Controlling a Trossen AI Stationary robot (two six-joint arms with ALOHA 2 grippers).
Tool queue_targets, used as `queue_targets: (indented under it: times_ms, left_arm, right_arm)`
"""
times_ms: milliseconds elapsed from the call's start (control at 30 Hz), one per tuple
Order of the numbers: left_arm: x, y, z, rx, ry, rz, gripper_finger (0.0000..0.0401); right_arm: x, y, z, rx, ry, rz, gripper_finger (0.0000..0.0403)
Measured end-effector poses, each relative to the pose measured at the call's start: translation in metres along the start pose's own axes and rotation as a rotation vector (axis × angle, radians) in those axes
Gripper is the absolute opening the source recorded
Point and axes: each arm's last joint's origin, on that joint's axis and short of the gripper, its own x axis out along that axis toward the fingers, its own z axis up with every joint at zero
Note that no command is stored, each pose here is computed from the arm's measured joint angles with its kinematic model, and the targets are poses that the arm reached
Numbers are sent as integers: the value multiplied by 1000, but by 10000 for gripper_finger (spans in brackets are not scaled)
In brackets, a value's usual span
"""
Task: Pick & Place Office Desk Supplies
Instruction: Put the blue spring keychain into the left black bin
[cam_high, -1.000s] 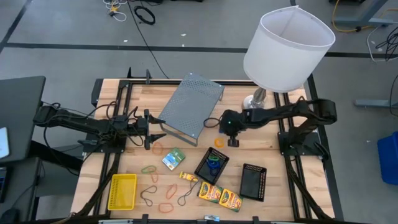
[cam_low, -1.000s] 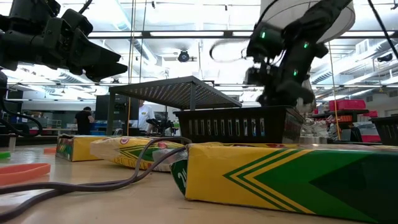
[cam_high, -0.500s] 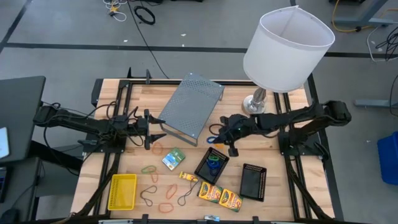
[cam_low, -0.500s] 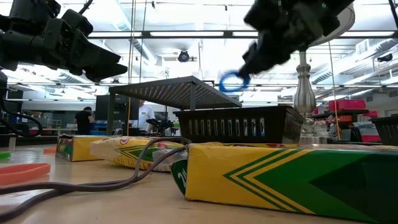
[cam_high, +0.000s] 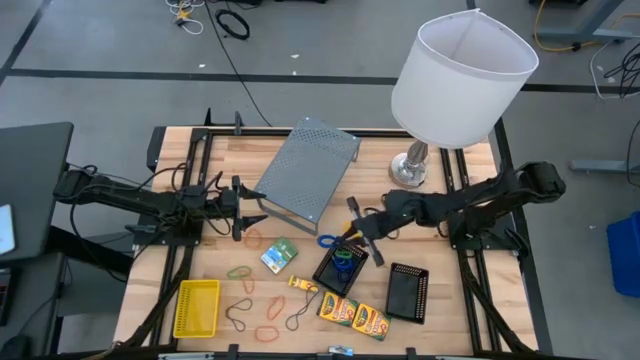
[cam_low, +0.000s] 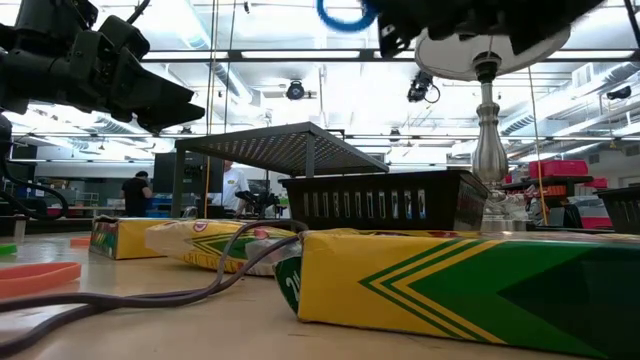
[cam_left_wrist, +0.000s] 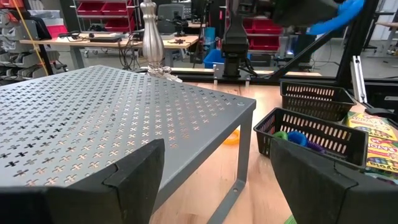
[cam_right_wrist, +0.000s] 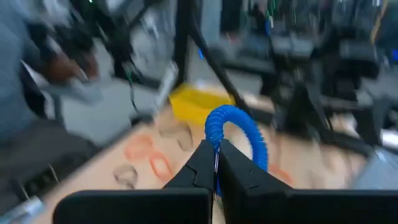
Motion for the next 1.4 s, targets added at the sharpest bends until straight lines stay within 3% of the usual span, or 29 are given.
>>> queue_targets:
  times_ms: [133, 467, 800, 1033, 1267, 1400]
  left_arm:
    - [0, 0, 0, 0, 0, 0, 293]
    - [0, 0, 0, -3, 0, 0, 293]
    - [0, 0, 0, -3, 0, 0, 293]
    - [0, 0, 0, -9, 0, 0, 293]
    - [0, 0, 0, -11, 0, 0, 293]
    - [0, 0, 0, -11, 0, 0, 293]
  right_arm:
    - [-18, 1, -22, 55, -106, -26, 6]
    - [-37, 18, -61, 201, -4, -111, 6]
    - [-32, 40, -68, 318, 88, -72, 6]
    - [-28, 49, -66, 343, 112, -74, 6]
    - [-11, 50, -54, 339, 214, -69, 6]
    - [-1, 49, -63, 350, 301, -71, 6]
